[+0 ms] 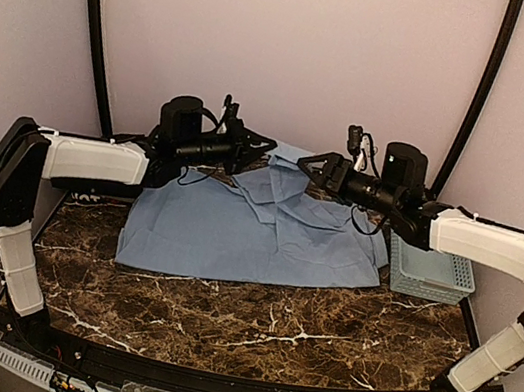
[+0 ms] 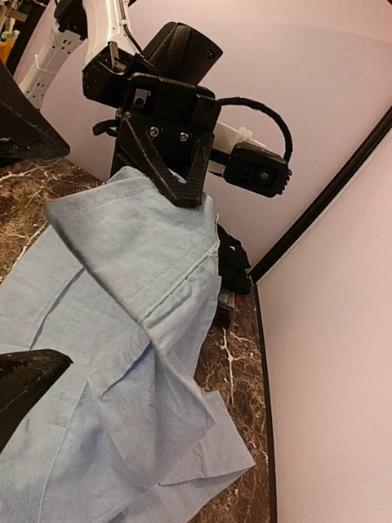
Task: Fold and stack the long sleeve shirts
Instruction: Pass from the left arm to the right, then pass from the right arm to the left
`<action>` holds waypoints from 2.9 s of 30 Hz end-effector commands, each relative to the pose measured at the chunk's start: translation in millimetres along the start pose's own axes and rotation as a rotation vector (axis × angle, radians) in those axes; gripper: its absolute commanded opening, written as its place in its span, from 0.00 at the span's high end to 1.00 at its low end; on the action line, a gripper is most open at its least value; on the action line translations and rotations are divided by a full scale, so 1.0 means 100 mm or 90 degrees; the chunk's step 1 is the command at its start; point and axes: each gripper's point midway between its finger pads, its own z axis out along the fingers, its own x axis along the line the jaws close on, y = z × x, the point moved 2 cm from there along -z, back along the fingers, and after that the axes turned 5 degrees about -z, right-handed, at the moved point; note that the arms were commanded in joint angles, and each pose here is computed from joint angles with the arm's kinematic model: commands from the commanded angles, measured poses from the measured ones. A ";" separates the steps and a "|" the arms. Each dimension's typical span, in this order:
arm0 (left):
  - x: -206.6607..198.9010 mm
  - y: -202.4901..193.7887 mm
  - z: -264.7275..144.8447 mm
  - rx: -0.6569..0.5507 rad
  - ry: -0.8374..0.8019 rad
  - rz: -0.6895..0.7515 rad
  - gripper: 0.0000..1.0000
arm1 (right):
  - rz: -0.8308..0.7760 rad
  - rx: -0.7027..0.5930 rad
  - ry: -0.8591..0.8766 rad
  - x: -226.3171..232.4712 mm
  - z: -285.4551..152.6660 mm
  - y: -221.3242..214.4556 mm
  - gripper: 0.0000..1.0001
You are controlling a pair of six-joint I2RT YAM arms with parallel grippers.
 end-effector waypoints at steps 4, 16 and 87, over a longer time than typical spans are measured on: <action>-0.21 -0.06 -0.11 -0.005 -0.039 0.033 1.00 | 0.075 0.000 0.096 0.18 0.20 0.08 0.36; 0.06 -0.19 -0.17 0.011 0.000 0.082 0.94 | 0.062 0.001 0.063 0.18 0.25 0.24 1.00; -0.13 0.04 0.26 0.056 0.250 0.615 1.00 | -0.064 0.215 -0.082 -0.30 -0.30 0.36 0.48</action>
